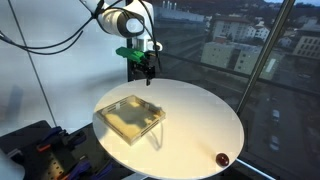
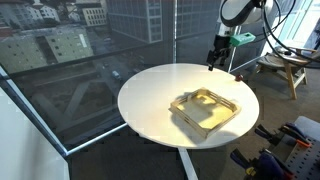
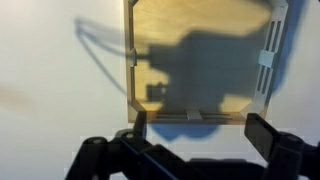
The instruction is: Remove the plum plush toy from the tray and put it on the table
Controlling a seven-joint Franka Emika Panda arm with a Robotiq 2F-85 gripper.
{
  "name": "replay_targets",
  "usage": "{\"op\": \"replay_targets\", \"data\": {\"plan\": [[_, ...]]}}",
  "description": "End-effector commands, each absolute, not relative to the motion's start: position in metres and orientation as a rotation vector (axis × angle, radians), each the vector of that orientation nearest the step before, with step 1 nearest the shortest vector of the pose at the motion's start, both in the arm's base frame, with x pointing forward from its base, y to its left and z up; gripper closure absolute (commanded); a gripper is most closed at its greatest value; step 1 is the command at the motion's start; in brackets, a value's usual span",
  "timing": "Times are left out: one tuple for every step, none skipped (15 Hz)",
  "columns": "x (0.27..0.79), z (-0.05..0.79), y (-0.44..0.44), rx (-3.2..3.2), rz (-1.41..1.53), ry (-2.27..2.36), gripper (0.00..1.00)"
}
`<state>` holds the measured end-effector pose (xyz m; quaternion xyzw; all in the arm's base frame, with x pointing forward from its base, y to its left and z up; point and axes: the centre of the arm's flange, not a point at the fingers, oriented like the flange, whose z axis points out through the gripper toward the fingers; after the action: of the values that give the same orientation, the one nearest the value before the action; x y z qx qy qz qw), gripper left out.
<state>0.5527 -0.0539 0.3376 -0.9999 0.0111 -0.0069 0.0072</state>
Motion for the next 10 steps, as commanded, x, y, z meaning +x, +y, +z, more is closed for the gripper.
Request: {"op": "replay_targets", "data": {"plan": [[0.5474,0.3472,-0.0428,-3.125,-0.02,0.049,0.0],[0.5471,0.3475,-0.0414,-3.125,-0.022,0.046,0.0],[0.5469,0.348,-0.0408,-3.124,-0.023,0.043,0.0],[0.5465,0.3486,-0.0406,-3.122,-0.025,0.039,0.0],[0.5536,0.3387,-0.0435,-3.125,-0.025,0.019,0.0],[0.5536,0.3393,-0.043,-3.125,-0.026,0.018,0.0],[0.5536,0.3399,-0.043,-3.125,-0.028,0.017,0.0],[0.5536,0.3404,-0.043,-3.125,-0.029,0.017,0.0],[0.5536,0.3406,-0.043,-3.125,-0.03,0.017,0.0],[0.5536,0.3406,-0.043,-3.125,-0.03,0.017,0.0]]}}
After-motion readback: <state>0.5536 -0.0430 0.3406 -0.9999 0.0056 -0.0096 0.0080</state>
